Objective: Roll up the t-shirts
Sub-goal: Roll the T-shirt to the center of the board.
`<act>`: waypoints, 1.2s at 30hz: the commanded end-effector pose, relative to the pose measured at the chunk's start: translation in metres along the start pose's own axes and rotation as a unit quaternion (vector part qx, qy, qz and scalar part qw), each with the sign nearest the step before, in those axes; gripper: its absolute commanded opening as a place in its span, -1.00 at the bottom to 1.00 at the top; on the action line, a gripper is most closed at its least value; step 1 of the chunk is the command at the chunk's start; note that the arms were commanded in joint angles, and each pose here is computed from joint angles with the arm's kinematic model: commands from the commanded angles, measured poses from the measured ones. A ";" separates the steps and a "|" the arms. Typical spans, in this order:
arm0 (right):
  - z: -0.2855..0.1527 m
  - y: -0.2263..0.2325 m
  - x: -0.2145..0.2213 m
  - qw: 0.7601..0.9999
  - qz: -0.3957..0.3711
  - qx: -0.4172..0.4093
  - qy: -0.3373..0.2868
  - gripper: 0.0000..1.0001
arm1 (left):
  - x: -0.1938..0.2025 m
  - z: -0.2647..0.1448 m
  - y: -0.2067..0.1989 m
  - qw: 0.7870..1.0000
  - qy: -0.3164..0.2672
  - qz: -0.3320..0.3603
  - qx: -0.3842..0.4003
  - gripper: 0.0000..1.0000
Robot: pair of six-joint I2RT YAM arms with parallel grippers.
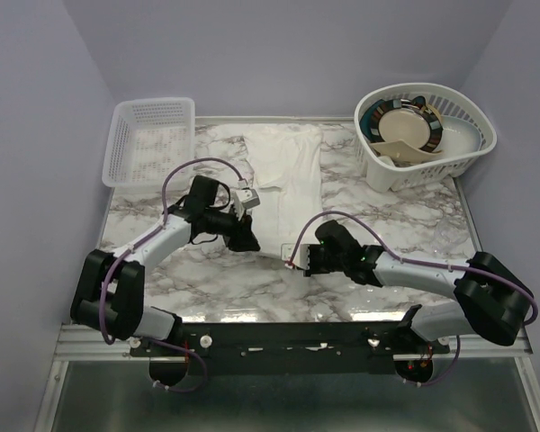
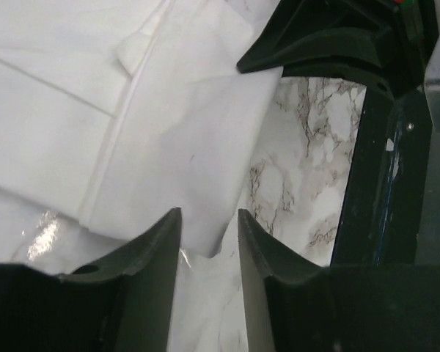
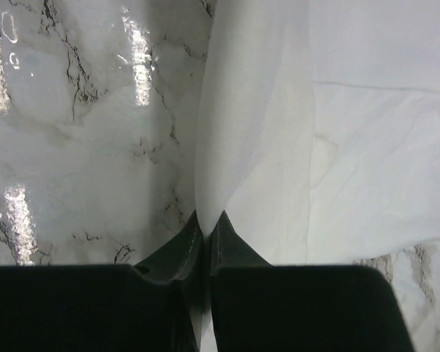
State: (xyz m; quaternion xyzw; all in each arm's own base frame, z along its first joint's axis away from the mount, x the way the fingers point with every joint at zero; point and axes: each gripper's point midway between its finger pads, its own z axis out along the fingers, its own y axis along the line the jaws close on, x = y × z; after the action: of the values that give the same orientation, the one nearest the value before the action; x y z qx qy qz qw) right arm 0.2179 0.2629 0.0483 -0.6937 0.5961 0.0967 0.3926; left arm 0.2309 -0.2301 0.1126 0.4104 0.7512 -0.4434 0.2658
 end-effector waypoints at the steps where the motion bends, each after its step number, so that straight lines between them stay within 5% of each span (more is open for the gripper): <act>1: -0.005 -0.006 -0.011 1.000 -0.013 -0.011 0.003 -0.77 | 0.003 -0.020 0.006 0.990 -0.021 0.112 -0.080 0.10; 3: -0.007 -0.001 -0.010 1.000 -0.005 -0.027 0.010 -0.77 | -0.010 -0.030 -0.002 0.976 -0.059 0.180 -0.104 0.26; 10: -0.010 0.009 -0.007 0.999 -0.004 -0.050 0.011 -0.76 | 0.021 -0.013 -0.028 0.932 -0.043 0.348 -0.095 0.59; 20: -0.015 0.014 -0.008 0.998 0.009 -0.056 0.006 -0.74 | 0.018 0.025 -0.033 0.872 -0.038 0.474 -0.114 0.61; 31: -0.020 0.012 -0.013 0.999 0.015 -0.050 -0.002 -0.73 | 0.037 0.038 -0.013 0.837 0.022 0.531 -0.131 0.43; 36: -0.021 0.014 -0.011 0.999 0.016 -0.051 -0.003 -0.74 | 0.041 0.040 -0.008 0.838 0.042 0.529 -0.128 0.06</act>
State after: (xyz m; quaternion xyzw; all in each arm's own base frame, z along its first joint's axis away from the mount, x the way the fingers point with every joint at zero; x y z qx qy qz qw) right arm 0.2052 0.2581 0.0637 -0.7047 0.5984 0.1139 0.3638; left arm 0.1983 -0.2528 0.0691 0.7123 0.4898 -0.1403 0.4827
